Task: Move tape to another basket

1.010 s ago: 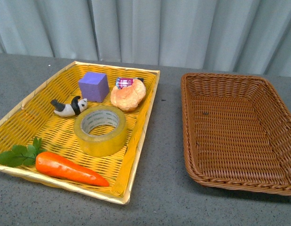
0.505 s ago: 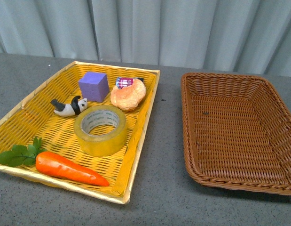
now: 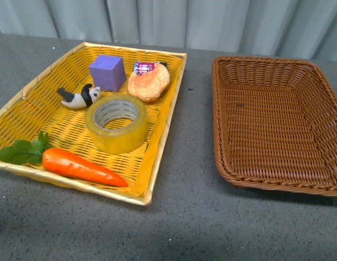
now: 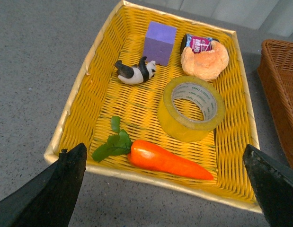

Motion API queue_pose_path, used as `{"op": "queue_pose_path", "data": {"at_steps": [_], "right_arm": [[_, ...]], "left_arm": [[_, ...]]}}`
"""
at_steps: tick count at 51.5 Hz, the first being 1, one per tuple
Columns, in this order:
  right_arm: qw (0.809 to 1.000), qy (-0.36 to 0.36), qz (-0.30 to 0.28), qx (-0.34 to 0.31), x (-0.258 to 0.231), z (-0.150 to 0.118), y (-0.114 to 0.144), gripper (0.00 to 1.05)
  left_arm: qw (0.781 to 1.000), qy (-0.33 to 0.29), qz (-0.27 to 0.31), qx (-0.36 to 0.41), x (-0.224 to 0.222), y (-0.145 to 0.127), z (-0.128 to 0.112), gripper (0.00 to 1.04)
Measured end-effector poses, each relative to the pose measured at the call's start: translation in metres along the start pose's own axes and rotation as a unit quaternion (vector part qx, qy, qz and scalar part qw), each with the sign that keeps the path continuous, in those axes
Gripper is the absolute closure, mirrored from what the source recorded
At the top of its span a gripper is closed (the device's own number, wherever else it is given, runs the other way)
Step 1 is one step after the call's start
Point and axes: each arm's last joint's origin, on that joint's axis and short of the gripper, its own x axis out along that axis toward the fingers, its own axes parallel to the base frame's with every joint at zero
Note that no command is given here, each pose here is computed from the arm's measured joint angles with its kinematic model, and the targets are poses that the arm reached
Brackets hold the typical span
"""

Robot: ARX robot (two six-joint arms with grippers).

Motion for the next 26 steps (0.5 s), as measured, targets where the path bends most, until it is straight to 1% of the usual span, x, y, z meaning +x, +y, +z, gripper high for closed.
{"op": "queue_pose_path", "data": {"at_steps": [3,9,13,20,26], "right_arm": [[1.0,0.0,0.0,0.0,0.0,0.0,0.0,0.09],[1.0,0.0,0.0,0.0,0.0,0.0,0.0,0.09],[1.0,0.0,0.0,0.0,0.0,0.0,0.0,0.09],[1.0,0.0,0.0,0.0,0.0,0.0,0.0,0.09],[1.0,0.0,0.0,0.0,0.0,0.0,0.0,0.09]], "left_arm": [[1.0,0.028,-0.001,-0.004,0.022,-0.001,0.006,0.07],[0.996,0.086,-0.017,-0.006,0.054,-0.004,0.01,0.07],[0.993,0.112,-0.022,-0.007,0.075,-0.006,0.011,0.07],[0.989,0.144,-0.017,0.002,0.119,-0.015,0.018,0.07],[0.986,0.163,-0.021,0.009,0.148,-0.024,0.018,0.07]]}}
